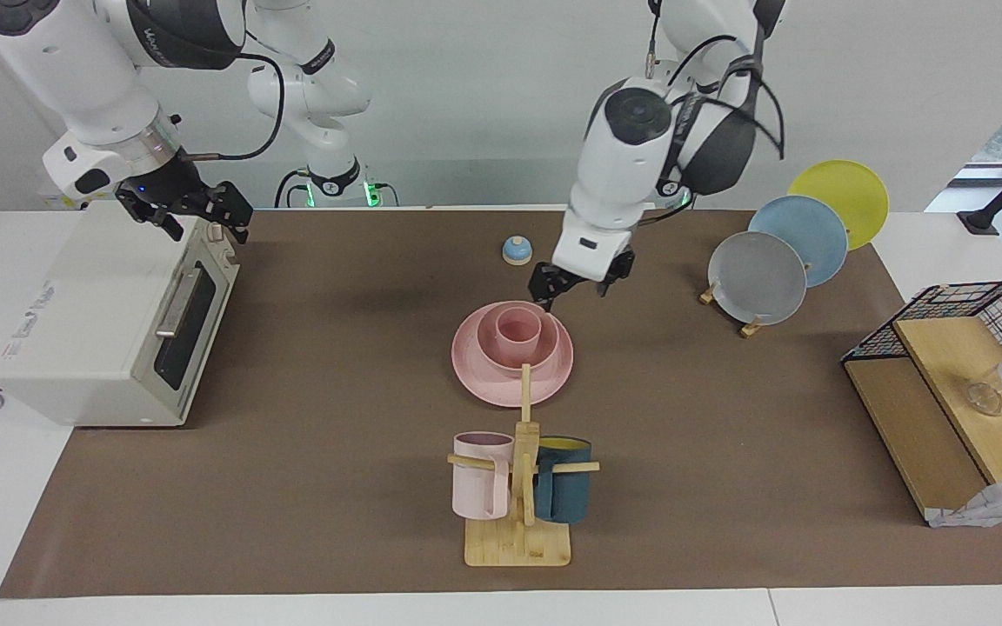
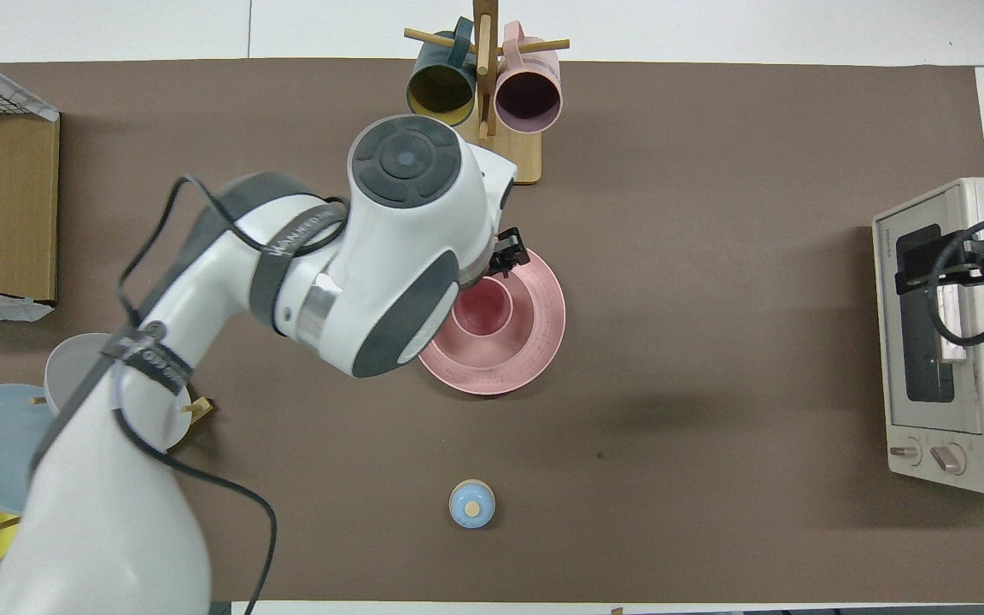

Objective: Organize tableware

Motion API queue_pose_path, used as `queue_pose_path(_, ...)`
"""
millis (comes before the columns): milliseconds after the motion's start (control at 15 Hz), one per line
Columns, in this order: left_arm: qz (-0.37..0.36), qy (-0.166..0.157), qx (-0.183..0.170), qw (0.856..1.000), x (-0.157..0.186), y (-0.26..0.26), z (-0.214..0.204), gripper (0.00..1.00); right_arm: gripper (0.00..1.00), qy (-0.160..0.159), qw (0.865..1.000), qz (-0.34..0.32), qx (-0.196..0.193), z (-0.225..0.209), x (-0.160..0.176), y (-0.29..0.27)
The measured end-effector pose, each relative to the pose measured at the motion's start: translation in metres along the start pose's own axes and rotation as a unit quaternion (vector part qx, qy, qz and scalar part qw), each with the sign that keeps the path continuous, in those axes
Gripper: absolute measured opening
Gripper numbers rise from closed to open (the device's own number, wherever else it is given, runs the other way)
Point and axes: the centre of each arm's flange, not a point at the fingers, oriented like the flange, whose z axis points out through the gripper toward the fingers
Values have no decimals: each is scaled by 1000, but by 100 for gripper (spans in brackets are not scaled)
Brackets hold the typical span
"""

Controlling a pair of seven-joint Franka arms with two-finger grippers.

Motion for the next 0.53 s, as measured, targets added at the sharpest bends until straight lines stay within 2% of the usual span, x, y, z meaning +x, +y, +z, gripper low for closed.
queue_pose_path(267,38,-6,6,999,42,-133,-62,100,100,0,1000,-1,0,0,0,-1)
queue_pose_path(400,61,-11,7,998,49,-183,-74,100,100,-1,1000,-1,0,1,1,0)
queue_pose_path(533,75,-16,9,997,44,-210,-76,100,100,-1,1000,-4,0,1,1,1)
